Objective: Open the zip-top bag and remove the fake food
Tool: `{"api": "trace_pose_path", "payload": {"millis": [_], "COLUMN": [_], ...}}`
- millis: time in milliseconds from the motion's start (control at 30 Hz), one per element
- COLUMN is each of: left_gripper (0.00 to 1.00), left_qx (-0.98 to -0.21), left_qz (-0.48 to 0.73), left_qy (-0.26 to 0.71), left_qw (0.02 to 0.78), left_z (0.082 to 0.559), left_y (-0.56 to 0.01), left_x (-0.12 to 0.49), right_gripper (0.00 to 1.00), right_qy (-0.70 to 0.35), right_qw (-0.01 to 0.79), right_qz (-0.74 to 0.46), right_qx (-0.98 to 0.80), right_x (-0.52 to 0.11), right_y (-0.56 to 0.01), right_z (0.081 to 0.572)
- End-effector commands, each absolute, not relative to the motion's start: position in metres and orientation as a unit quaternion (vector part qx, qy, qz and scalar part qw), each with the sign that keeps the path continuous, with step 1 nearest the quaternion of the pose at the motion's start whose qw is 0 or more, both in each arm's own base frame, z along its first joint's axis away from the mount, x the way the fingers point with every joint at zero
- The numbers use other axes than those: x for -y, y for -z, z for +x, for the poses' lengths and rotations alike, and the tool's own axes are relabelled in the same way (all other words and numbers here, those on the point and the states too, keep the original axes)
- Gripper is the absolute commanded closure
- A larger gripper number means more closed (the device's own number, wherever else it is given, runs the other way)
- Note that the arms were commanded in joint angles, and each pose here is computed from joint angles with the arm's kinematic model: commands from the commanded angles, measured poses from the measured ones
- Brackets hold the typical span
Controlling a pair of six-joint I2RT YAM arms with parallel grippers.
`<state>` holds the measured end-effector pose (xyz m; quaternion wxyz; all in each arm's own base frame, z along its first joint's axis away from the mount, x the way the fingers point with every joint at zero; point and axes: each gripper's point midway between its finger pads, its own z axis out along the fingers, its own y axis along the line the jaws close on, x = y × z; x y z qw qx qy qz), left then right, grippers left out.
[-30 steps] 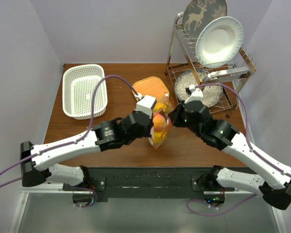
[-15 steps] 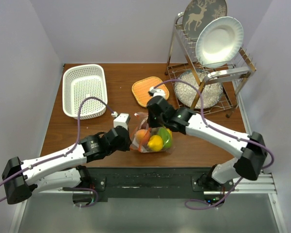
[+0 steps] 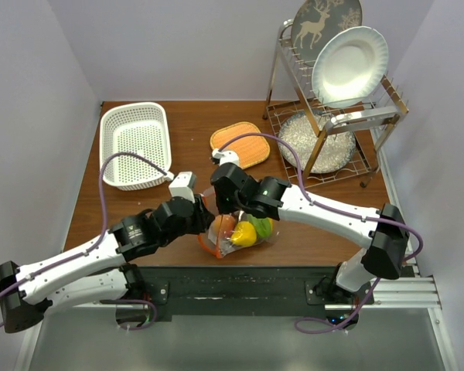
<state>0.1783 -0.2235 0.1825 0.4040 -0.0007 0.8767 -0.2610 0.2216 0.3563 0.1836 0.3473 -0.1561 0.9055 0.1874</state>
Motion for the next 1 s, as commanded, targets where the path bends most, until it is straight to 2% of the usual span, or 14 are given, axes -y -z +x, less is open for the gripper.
{"api": "trace_pose_path", "payload": {"millis": [0,100,267,500,600,867,967], "left_gripper": [0.67,0.63,0.47,0.26,0.20,0.21,0.16], "left_qx": [-0.866,-0.860,-0.846,-0.827,-0.830,-0.832,-0.837], "left_qz": [-0.052,-0.073,-0.087,-0.076,-0.071,-0.076,-0.077], "left_qy": [0.292,0.307,0.334,0.366,0.364,0.367,0.358], "left_qw": [0.403,0.400,0.406,0.421,0.418,0.408,0.407], "left_z": [0.187,0.189,0.191,0.198,0.199,0.200,0.204], "left_y": [-0.163,-0.146,-0.123,-0.121,-0.111,-0.090,-0.079], "left_x": [0.237,0.242,0.246,0.263,0.267,0.273,0.277], "right_gripper": [1.00,1.00,1.00,1.00,1.00,1.00,1.00], "right_qy": [-0.201,-0.191,-0.184,-0.173,-0.167,-0.172,-0.175], "right_qw": [0.365,0.359,0.355,0.354,0.352,0.342,0.343], "right_qz": [-0.160,-0.159,-0.156,-0.161,-0.161,-0.165,-0.171], "right_qx": [-0.895,-0.900,-0.903,-0.905,-0.907,-0.909,-0.907], "right_x": [-0.363,-0.358,-0.350,-0.349,-0.347,-0.347,-0.350], "right_y": [-0.206,-0.197,-0.190,-0.187,-0.184,-0.175,-0.179], "right_z": [0.217,0.214,0.210,0.203,0.203,0.198,0.197]}}
